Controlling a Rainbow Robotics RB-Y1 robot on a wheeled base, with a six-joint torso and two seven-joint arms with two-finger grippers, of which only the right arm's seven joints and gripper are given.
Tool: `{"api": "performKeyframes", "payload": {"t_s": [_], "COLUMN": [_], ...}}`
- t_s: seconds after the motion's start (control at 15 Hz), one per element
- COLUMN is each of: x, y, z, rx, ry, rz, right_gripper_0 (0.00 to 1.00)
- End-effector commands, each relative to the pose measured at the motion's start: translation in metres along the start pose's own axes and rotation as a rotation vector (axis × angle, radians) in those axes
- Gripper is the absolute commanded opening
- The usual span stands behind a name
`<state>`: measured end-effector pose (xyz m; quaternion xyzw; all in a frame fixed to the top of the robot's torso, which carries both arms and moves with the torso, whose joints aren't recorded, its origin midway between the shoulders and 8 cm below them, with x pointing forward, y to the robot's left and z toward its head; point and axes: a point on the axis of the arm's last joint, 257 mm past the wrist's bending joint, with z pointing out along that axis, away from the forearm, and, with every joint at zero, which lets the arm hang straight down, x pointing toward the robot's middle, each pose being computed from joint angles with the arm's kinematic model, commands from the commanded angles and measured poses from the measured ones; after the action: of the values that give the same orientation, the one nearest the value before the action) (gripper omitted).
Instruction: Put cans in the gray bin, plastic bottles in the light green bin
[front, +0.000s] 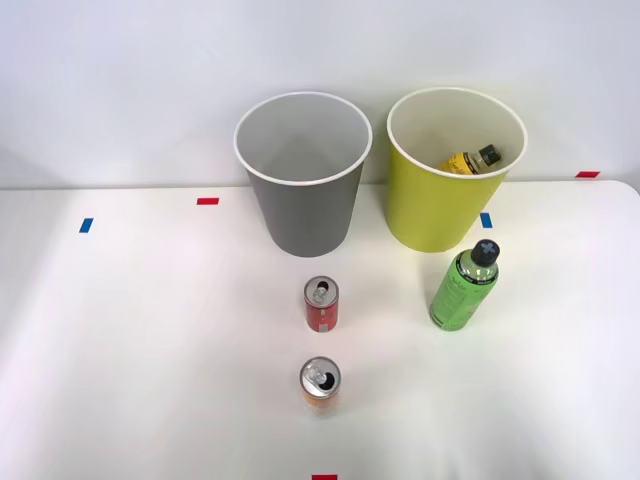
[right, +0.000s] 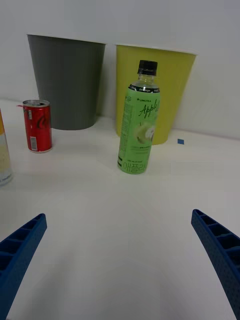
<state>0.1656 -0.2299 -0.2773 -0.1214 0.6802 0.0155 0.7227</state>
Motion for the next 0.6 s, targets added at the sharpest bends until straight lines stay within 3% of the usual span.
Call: {"api": "performKeyframes", "payload": {"t_s": [0.07,0.6], "x": [0.0108,0.0119], "y": [-0.0010,-0.0036], "z": [-0.0112,-0.0110], "rx": [0.074,0.112], "ry": [-0.001,-0.005], "rz": [0.010,-0.026], "right_gripper_0": [1.00,1.00]}}
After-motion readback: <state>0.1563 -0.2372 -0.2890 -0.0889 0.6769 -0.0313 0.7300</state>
